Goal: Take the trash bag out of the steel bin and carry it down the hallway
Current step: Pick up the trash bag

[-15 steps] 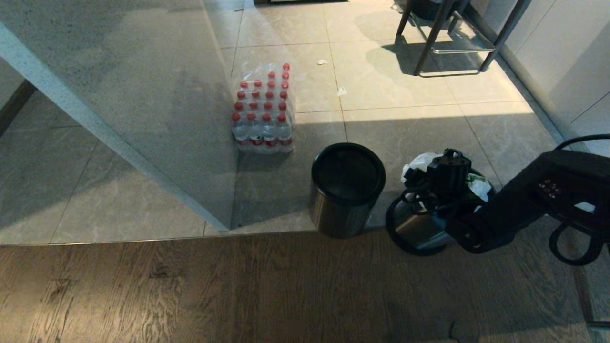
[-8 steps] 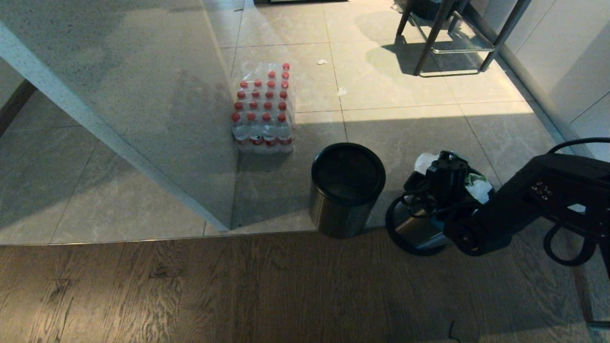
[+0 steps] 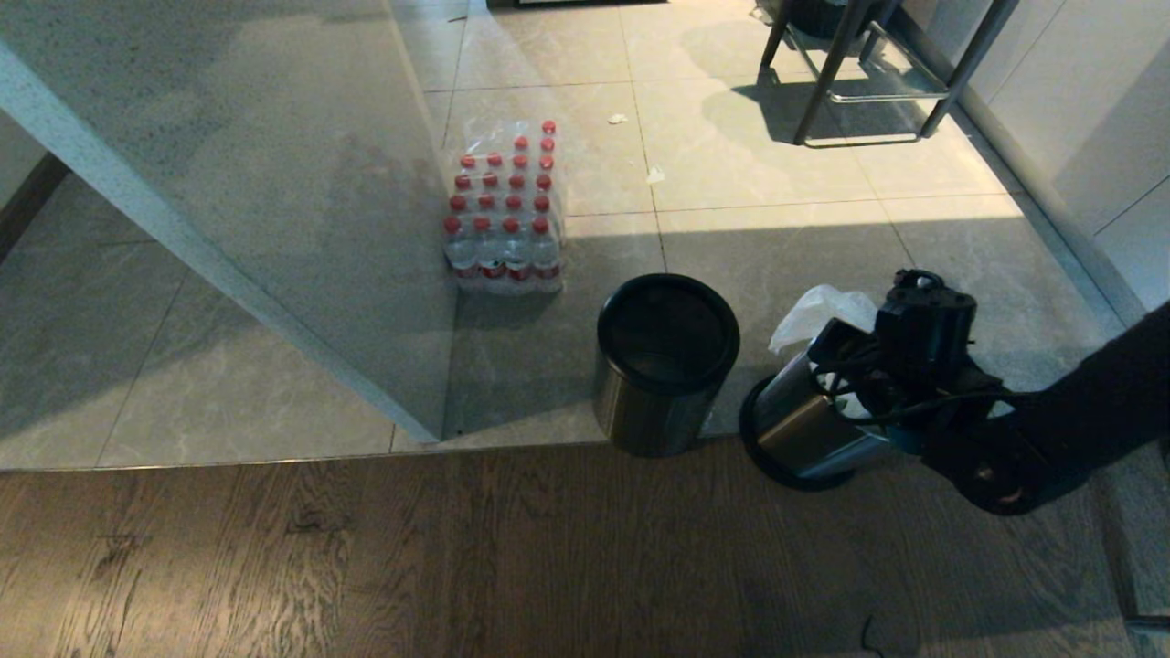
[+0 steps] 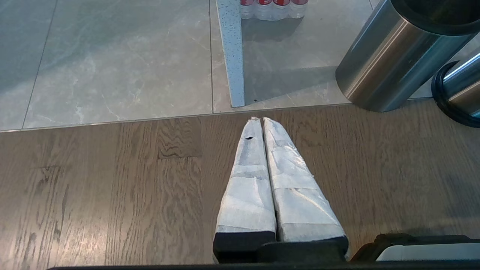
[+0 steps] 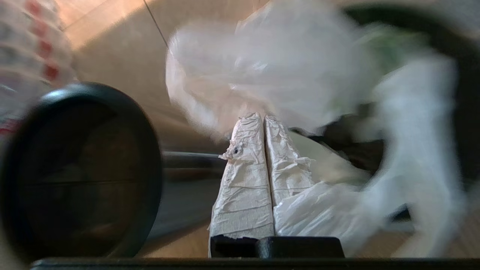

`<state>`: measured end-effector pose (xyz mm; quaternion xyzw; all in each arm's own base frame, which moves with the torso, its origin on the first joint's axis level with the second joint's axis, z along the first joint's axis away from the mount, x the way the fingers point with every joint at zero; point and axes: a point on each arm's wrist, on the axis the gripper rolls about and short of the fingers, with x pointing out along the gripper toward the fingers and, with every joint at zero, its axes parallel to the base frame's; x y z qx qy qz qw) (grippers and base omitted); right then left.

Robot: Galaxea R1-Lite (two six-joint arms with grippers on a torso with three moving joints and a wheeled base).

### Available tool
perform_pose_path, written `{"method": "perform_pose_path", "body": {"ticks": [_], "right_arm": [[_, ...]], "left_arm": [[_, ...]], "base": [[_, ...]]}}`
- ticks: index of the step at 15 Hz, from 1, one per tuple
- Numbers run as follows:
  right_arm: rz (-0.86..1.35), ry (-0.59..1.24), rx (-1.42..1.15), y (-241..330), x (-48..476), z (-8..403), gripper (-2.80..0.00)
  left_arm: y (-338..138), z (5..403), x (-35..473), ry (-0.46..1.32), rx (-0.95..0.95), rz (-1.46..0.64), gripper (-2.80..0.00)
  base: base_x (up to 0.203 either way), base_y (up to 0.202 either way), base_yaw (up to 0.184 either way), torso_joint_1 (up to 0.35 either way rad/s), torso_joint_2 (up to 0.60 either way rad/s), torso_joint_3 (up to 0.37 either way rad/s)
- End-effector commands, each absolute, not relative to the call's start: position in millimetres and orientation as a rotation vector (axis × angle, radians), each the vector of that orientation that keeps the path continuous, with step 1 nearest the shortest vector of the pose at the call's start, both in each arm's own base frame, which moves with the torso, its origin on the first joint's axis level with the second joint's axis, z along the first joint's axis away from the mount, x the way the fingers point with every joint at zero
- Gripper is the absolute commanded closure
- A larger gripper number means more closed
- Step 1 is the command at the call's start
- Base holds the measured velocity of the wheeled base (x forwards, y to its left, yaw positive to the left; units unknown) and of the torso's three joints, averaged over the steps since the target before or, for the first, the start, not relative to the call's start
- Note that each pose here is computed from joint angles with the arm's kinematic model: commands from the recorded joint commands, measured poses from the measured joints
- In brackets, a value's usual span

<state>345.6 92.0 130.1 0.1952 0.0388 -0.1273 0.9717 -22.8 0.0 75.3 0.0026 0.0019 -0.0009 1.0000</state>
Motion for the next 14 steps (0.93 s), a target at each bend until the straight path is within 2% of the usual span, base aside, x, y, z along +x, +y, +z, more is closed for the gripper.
{"method": "perform_pose_path", "body": {"ticks": [1,5,8,14], "right_arm": [[-0.226,-0.03,0.446,80.7,297.6,186.5,0.0],[-0.204,-0.108,0.481,53.9,210.9,240.6,0.0],[-0.201,-0.118,0.481,37.4,159.3,256.0,0.0],[-0.157,-0.187,0.46,19.2,98.1,289.3,0.0]], "left_arm": [[0.0,75.0,-22.7,0.006,0.005,-0.002,0.0],[0.0,75.0,-22.7,0.006,0.005,-0.002,0.0],[0.0,75.5,-22.8,0.005,0.005,-0.002,0.0],[0.0,75.1,-22.7,0.006,0.005,-0.002,0.0]], "base": [[0.0,0.0,0.0,0.0,0.0,0.0],[0.0,0.0,0.0,0.0,0.0,0.0],[0.0,0.0,0.0,0.0,0.0,0.0],[0.0,0.0,0.0,0.0,0.0,0.0]]}}
